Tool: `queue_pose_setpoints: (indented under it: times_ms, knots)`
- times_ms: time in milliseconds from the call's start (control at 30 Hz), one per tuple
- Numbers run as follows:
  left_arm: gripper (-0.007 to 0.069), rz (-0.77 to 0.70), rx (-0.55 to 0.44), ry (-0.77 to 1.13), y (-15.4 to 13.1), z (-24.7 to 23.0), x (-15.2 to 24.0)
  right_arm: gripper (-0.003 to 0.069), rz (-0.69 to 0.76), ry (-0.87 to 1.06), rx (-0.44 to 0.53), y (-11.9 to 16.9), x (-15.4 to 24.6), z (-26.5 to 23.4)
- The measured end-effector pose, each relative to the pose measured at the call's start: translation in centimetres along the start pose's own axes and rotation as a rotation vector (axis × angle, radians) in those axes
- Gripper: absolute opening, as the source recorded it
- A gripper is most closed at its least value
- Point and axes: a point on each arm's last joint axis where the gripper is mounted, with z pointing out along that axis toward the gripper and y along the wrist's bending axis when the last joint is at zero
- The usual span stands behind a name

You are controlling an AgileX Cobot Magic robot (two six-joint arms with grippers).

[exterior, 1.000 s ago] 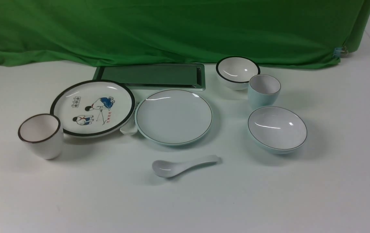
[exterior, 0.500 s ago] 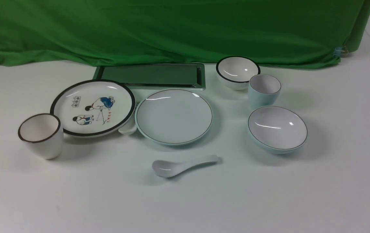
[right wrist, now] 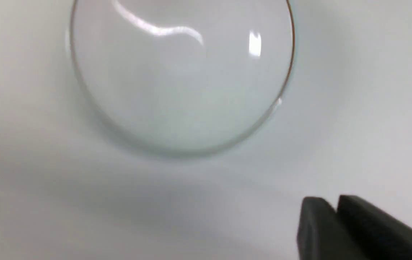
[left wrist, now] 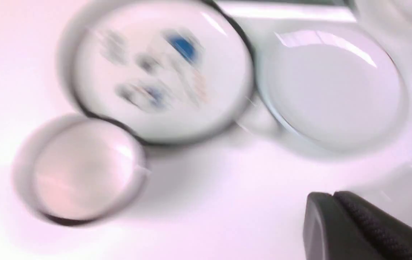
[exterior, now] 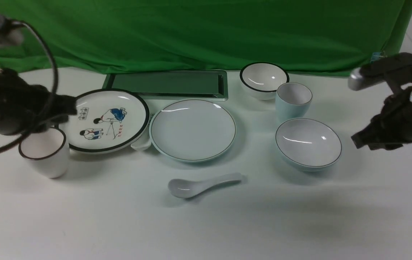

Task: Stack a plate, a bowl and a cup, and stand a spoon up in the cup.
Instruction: Use the right arm to grab a blue rice bowl

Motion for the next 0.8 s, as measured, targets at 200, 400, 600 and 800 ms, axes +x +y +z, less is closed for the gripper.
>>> queue_pose_setpoints:
  times_ms: [200, 400, 600, 800]
  knots:
    - [-0.0029, 0.000, 0.081, 0.133, 0.0, 2.8, 0.6, 0.0338, 0.020, 0.009, -0.016, -0.7, -4.2, 3.5]
    - [-0.0029, -0.007, 0.099, 0.152, 0.0, 3.1, 0.7, 0.0403, 0.067, 0.093, -0.037, -0.6, -4.8, 8.4]
    - [-0.0029, 0.013, 0.122, 0.142, -0.2, 3.1, 0.7, 0.0295, 0.084, 0.146, -0.048, -0.4, -4.3, 10.2]
    - [-0.0029, 0.047, 0.138, 0.159, -0.3, 3.0, 0.8, 0.0094, 0.111, 0.147, -0.095, 0.0, -4.7, 9.4]
